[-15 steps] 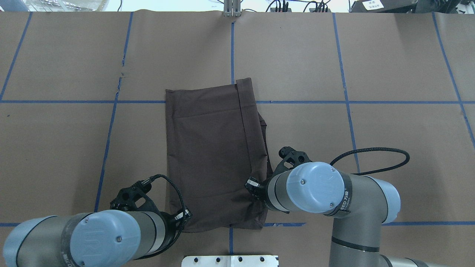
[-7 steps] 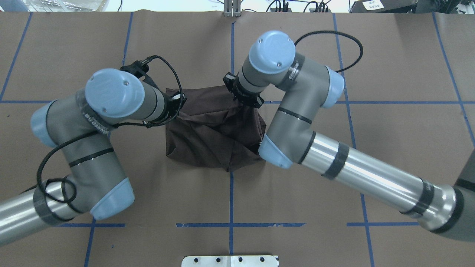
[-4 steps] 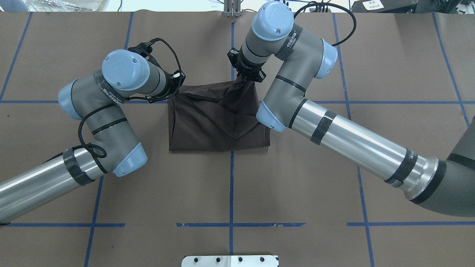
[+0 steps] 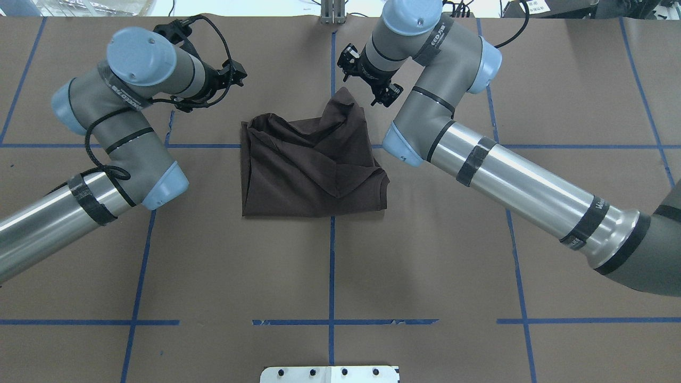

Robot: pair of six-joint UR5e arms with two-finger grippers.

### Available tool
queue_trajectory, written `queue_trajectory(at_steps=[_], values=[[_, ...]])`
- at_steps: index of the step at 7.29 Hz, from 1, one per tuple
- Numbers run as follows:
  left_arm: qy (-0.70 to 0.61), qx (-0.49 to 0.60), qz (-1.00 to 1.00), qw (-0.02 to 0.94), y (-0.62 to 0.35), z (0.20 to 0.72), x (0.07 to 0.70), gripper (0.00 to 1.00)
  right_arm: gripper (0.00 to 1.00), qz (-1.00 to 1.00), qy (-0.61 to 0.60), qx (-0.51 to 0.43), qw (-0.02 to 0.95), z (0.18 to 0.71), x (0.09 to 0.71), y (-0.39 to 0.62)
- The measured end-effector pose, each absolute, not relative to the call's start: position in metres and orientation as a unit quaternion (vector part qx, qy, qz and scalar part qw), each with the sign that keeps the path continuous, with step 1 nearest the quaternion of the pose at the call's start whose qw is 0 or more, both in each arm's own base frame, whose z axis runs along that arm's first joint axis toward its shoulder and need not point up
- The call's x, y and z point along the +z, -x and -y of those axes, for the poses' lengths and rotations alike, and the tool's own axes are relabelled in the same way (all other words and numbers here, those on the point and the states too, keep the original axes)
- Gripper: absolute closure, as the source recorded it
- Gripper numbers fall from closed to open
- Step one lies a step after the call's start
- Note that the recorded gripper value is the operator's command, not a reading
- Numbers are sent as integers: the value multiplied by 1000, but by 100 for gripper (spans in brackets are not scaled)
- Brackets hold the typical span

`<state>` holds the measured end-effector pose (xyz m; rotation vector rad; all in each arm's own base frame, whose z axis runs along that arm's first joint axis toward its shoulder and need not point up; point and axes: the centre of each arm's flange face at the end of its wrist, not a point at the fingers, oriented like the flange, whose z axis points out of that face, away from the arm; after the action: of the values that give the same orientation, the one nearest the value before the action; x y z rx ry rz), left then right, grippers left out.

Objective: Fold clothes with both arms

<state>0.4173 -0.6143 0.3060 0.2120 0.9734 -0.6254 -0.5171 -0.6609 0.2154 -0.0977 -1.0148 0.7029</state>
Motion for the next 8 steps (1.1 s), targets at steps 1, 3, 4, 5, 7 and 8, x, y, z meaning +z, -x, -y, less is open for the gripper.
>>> queue_trajectory(at_steps=[1,3,4,5,7,8], values=[[-91,-272,-468,836,-397,610,309,0,0,478,53,331,812,663,212,511],[-100,-233,-469,846,-353,585,319,0,0,483,66,316,814,644,197,506],[-108,-219,-456,856,-332,577,319,0,0,483,61,286,826,619,179,510],[-114,-211,-443,864,-314,573,318,0,0,469,41,244,847,584,159,530],[-119,-204,-431,871,-296,563,326,0,0,412,-31,155,897,513,136,589],[-119,-203,-429,872,-292,559,328,0,1,383,-69,112,915,483,137,616]])
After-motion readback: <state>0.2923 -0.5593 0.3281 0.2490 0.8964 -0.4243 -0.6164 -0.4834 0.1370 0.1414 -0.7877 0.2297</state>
